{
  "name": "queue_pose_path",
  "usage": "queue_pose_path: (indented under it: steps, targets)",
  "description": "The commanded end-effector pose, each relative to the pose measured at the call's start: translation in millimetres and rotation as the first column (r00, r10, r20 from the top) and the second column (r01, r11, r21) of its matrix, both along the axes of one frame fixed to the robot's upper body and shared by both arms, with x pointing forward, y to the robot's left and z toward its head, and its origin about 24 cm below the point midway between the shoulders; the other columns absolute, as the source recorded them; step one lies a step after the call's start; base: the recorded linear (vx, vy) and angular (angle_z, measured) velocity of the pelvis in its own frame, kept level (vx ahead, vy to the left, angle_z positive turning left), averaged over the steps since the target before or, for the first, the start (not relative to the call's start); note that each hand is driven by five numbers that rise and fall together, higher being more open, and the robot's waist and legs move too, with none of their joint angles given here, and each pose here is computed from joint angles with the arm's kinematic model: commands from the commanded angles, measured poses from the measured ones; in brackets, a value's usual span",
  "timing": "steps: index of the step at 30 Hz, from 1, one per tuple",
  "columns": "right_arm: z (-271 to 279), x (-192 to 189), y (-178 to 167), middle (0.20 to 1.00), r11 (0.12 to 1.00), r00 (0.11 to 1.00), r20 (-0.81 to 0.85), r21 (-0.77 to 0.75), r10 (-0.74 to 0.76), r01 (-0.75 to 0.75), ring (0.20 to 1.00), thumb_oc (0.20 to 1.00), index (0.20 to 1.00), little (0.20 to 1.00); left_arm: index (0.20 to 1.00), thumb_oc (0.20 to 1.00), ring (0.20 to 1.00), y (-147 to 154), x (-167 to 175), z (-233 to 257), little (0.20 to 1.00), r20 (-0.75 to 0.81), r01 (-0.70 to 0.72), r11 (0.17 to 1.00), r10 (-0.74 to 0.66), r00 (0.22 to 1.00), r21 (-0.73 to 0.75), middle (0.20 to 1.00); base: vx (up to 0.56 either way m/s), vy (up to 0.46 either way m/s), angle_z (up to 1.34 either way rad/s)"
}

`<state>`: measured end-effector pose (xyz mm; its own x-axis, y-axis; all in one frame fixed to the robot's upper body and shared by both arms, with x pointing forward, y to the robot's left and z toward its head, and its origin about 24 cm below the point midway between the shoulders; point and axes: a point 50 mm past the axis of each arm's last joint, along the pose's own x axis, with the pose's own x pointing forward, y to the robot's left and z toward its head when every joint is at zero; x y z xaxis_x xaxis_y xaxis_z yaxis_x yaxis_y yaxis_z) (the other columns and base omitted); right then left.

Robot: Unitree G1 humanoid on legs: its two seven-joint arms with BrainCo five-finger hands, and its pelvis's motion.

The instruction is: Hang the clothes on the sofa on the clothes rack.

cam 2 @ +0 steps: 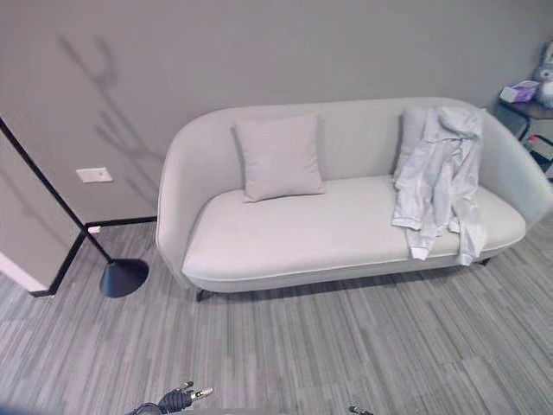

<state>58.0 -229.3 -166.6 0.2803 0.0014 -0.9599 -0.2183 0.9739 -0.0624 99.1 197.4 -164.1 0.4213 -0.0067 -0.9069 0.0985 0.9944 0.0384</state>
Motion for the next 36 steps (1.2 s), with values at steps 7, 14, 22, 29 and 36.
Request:
queue_pose_path:
  steps: [7, 14, 22, 29, 36]
  targets:
    - [6, 39, 3, 1.0, 1.0, 0.995, 0.104, -0.009, 0.014, -0.013, 1.0, 1.0, 1.0, 1.0, 1.0, 1.0, 1.0, 20, 0, 3, 1.0, 0.001, 0.002, 0.999, -0.002, 1.0, 0.041, 1.0, 0.13, -0.161, -0.64]
    - [6, 52, 24, 1.0, 0.997, 0.99, 0.121, 0.036, 0.07, -0.074, 1.0, 1.0, 1.0, 1.0, 1.0, 1.0, 1.0, 30, -8, 2, 1.0, -0.043, 0.011, 0.998, -0.008, 0.999, 0.068, 1.0, 0.23, -0.033, -0.39]
    - [-1, 38, 50, 1.0, 0.984, 0.988, 0.078, 0.11, 0.133, -0.141, 1.0, 1.0, 1.0, 1.0, 1.0, 1.0, 1.0, 41, -24, 1, 1.0, -0.09, -0.009, 0.995, 0.018, 0.996, 0.101, 1.0, 0.3, 0.049, -0.86]
    - [9, 61, 35, 1.0, 0.987, 0.978, 0.167, 0.074, 0.128, -0.142, 1.0, 1.0, 1.0, 1.0, 1.0, 1.0, 1.0, 45, -8, 6, 1.0, -0.035, -0.017, 0.994, 0.021, 0.999, 0.113, 1.0, 0.32, 0.115, -0.09]
    - [10, 62, 22, 1.0, 0.99, 0.978, 0.158, 0.024, 0.134, -0.14, 1.0, 1.0, 1.0, 1.0, 1.0, 1.0, 1.0, 51, -4, 8, 1.0, -0.021, -0.029, 0.99, 0.032, 0.999, 0.14, 1.0, 0.19, -0.143, 0.02]
